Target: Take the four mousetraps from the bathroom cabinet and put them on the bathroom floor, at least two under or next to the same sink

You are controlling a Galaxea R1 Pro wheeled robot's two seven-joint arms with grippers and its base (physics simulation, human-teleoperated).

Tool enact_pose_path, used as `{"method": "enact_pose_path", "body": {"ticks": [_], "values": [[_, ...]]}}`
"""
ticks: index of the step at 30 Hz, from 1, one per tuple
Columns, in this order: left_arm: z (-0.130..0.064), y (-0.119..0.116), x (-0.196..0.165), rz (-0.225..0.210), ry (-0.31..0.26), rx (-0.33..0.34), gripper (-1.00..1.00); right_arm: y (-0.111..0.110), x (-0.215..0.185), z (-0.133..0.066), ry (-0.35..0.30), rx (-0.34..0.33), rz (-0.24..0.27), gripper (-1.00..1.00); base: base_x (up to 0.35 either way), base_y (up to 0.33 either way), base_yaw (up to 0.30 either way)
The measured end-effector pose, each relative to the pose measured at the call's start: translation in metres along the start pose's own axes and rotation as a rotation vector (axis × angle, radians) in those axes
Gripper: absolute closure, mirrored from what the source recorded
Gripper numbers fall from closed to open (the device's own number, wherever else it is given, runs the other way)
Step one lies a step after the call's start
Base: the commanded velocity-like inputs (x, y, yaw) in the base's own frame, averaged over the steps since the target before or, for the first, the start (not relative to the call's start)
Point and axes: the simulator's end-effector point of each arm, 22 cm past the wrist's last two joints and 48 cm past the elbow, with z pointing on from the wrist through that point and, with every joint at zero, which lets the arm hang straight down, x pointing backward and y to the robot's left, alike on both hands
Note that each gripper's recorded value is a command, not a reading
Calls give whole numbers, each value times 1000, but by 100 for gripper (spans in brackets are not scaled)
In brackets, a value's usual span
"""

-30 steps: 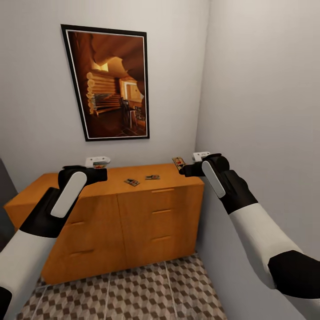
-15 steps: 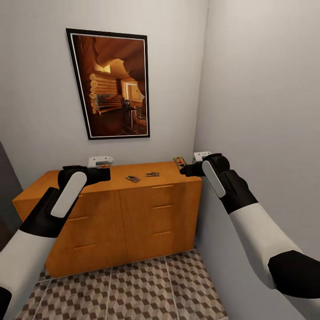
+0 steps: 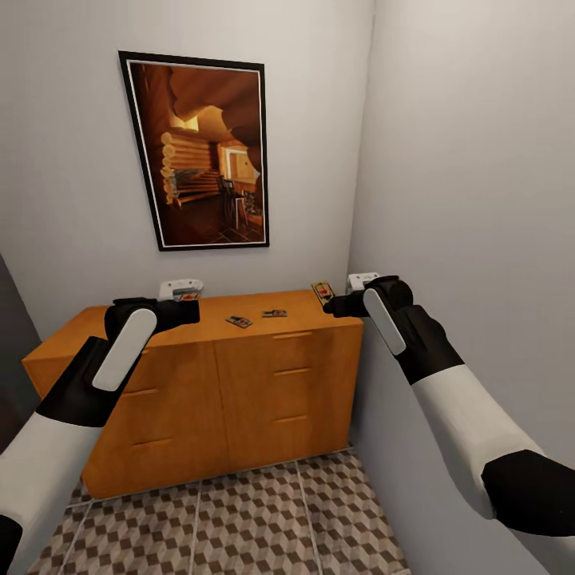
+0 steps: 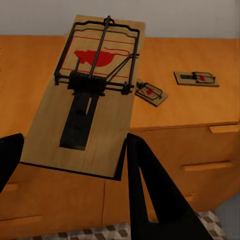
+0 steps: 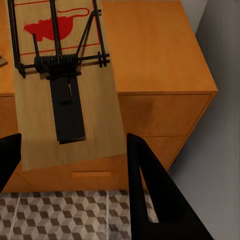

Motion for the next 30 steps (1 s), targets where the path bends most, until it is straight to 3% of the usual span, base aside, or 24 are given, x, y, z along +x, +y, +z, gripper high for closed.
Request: {"method": "enact_pose_path", "body": {"ticks": [7, 30], "values": [[0, 0, -6, -19, -26, 1, 100, -2, 0, 0, 1, 1, 2, 100, -38, 6, 0], [1, -1, -5, -15, -25, 0, 100, -6, 1, 1, 2, 6, 3, 100, -337, 18, 0]]}}
